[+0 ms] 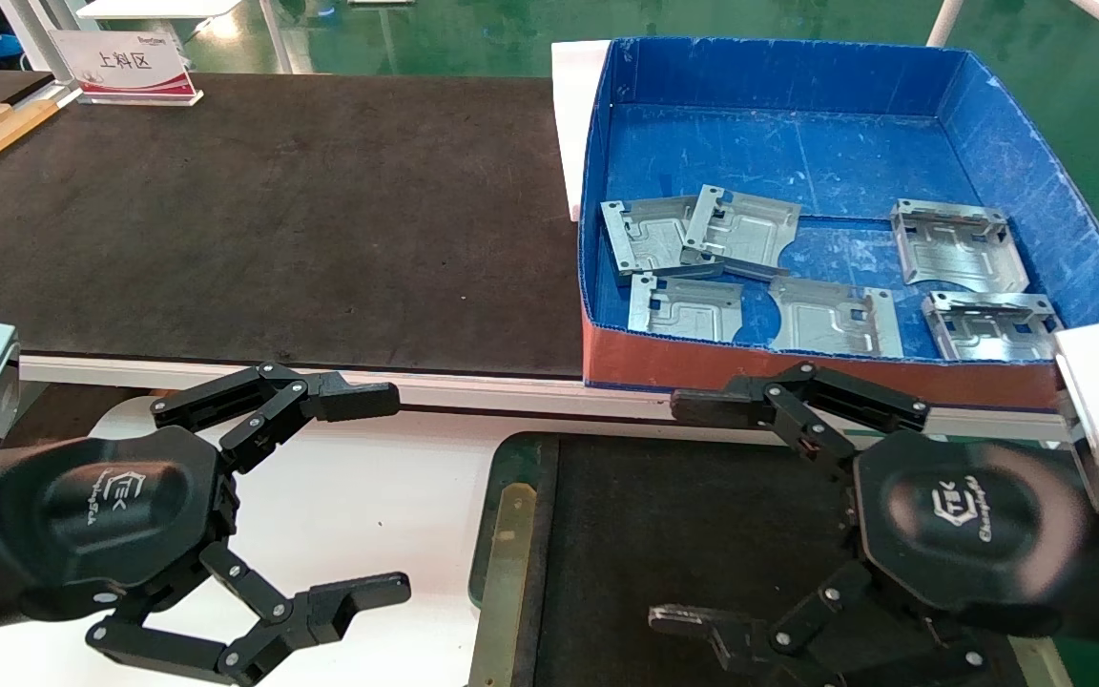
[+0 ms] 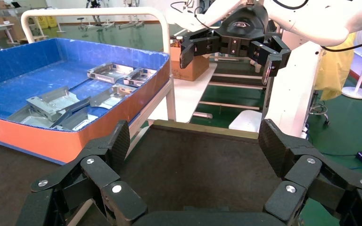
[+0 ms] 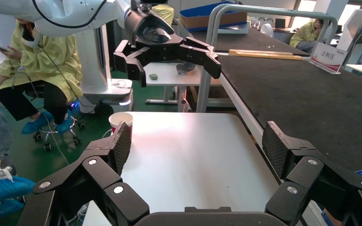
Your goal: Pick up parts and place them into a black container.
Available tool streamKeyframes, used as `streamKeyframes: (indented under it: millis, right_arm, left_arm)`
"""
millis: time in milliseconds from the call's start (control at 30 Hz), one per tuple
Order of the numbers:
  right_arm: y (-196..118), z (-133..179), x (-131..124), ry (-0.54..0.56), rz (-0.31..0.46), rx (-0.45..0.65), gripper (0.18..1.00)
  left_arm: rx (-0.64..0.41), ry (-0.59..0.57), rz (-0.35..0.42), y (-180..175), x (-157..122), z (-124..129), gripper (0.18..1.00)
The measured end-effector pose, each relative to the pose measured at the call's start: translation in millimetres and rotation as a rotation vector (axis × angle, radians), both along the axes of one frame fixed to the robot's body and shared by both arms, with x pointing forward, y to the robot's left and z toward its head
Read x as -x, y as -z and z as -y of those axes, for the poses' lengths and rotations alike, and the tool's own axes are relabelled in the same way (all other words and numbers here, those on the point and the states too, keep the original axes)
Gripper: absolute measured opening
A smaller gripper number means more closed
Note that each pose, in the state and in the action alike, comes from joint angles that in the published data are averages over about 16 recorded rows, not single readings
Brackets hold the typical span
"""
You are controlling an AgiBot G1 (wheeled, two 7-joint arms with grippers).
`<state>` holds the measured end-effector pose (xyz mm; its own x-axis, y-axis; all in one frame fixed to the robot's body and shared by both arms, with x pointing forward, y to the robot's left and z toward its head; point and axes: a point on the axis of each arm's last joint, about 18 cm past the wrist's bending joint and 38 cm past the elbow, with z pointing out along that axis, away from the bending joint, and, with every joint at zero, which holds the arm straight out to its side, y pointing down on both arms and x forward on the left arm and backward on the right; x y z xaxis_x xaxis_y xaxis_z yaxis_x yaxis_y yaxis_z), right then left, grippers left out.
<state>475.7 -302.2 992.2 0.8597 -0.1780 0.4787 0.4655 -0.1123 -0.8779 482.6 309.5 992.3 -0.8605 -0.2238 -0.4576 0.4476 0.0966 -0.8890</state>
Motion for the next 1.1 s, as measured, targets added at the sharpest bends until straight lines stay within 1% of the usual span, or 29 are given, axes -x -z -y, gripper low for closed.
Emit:
streamKeyframes:
  millis: [833, 1100]
  right_arm:
    - [0.0, 0.0, 0.0, 0.000, 0.000, 0.000, 1.000]
    - [0.0, 0.0, 0.0, 0.000, 0.000, 0.000, 1.000]
  left_arm:
    - [0.000, 0.000, 0.000, 0.0, 0.0, 0.0, 0.998]
    - [0.000, 0.000, 0.000, 0.0, 0.0, 0.0, 0.969]
